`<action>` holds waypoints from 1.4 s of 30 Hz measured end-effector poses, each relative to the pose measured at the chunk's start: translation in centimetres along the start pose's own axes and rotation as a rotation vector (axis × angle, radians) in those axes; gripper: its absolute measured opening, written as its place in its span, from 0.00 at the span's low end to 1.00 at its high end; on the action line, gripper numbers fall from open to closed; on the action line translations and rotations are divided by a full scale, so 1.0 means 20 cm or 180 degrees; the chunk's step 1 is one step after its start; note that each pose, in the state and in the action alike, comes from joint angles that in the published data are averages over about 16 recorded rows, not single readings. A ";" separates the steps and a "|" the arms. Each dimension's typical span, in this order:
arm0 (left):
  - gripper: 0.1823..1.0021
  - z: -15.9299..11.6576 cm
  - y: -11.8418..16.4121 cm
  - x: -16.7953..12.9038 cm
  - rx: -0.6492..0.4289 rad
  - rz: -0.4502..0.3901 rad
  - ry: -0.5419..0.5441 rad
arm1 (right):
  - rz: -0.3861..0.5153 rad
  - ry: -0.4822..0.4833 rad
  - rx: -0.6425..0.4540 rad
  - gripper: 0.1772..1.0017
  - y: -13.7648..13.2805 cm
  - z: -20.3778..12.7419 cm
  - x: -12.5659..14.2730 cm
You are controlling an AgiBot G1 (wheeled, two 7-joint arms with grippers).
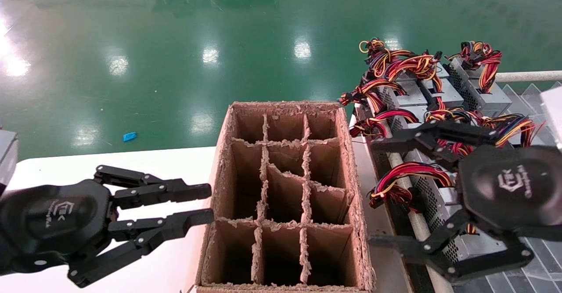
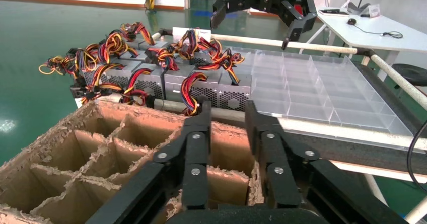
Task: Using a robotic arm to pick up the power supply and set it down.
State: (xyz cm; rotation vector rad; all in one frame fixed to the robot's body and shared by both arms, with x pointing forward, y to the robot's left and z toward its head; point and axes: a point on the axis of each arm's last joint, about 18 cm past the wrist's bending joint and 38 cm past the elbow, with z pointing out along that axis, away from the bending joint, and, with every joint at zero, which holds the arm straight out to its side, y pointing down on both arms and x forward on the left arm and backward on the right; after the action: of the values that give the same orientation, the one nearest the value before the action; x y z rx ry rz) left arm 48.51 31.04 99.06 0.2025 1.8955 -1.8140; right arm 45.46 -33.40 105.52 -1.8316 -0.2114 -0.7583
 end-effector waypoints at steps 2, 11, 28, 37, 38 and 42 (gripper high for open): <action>0.16 0.00 0.00 0.00 0.0000 0.0000 0.0000 | 0.0022 -0.0035 0.0065 1.00 0.02 0.03 -0.01; 0.38 0.00 0.00 0.00 0.0000 0.0000 0.0000 | 0.0145 -0.0156 0.0377 1.00 0.10 0.13 -0.05; 0.82 0.00 0.00 0.00 0.0000 0.0000 -0.0001 | 0.0412 -0.0210 0.0885 1.00 0.24 0.25 -0.14; 0.95 0.00 0.00 0.00 0.0000 -0.0001 -0.0002 | 0.0435 -0.0205 0.0926 1.00 0.25 0.26 -0.15; 0.96 0.00 0.00 0.00 0.0000 -0.0001 -0.0002 | 0.0432 -0.0206 0.0923 1.00 0.25 0.26 -0.15; 0.99 0.00 0.00 0.00 0.0000 -0.0001 -0.0002 | 0.0422 -0.0208 0.0910 1.00 0.24 0.25 -0.14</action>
State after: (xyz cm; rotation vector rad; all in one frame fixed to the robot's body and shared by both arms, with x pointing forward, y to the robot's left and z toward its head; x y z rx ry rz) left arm 48.52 31.05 99.06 0.2018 1.8951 -1.8142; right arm 47.55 -30.18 98.99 -1.5828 -0.2261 -0.5458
